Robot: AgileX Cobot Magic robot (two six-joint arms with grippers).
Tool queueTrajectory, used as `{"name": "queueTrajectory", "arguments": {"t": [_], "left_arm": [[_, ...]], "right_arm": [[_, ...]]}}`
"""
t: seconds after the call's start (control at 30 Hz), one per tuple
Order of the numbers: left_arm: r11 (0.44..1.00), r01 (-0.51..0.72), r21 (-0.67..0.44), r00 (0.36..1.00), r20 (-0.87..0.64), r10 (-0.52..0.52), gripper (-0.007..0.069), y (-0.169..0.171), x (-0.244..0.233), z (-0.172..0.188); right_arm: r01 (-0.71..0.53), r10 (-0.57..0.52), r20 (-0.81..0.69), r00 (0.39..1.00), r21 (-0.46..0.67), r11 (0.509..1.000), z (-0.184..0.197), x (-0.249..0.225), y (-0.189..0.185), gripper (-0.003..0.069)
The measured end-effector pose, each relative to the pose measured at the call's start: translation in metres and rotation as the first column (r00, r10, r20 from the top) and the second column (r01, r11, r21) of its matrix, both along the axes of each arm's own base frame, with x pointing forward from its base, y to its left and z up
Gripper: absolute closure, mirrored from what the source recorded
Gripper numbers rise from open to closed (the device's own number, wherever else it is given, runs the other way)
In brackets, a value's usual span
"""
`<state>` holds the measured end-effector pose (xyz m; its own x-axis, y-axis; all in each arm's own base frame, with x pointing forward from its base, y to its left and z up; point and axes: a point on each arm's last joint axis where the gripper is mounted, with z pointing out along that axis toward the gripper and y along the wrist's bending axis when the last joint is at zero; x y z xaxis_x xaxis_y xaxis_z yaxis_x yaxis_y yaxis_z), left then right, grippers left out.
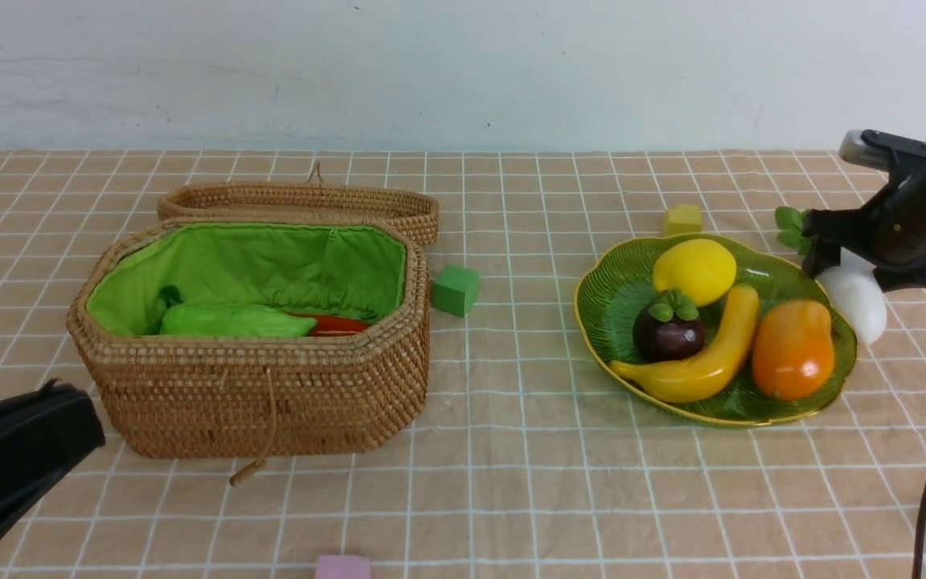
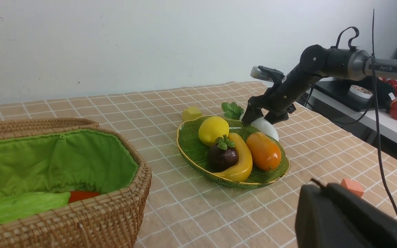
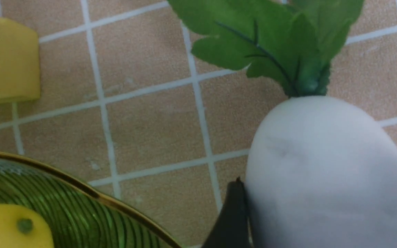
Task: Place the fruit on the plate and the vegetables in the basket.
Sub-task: Take a daikon with your right arm and place it on the basket on the left.
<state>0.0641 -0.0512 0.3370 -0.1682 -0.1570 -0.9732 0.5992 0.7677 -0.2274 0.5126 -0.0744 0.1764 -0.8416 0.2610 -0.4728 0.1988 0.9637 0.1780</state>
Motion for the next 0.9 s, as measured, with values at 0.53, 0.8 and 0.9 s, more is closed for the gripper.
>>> {"name": "queueTrajectory", "arguments": {"t": [0.53,0.8,0.9], "left_arm": [[1.0,0.0,0.002,1.0,-0.001,0.0,0.0615,0.0,0.0,0.0],[0.996,-0.007,0.093,1.0,-0.023,0.01,0.061,0.001,0.0,-0.007],[0.99,-0.02,0.14,1.0,-0.017,0.023,0.061,0.002,0.001,-0.009]], "right_arm": [[-0.049,0.049,-0.015,0.999,-0.019,0.999,0.062,-0.02,0.008,0.0127],[-0.614,0.566,0.373,0.735,0.013,0.789,0.216,-0.088,0.157,0.0127],[-0.818,0.725,0.502,0.473,-0.057,0.573,0.233,-0.113,0.233,0.0127]]}}
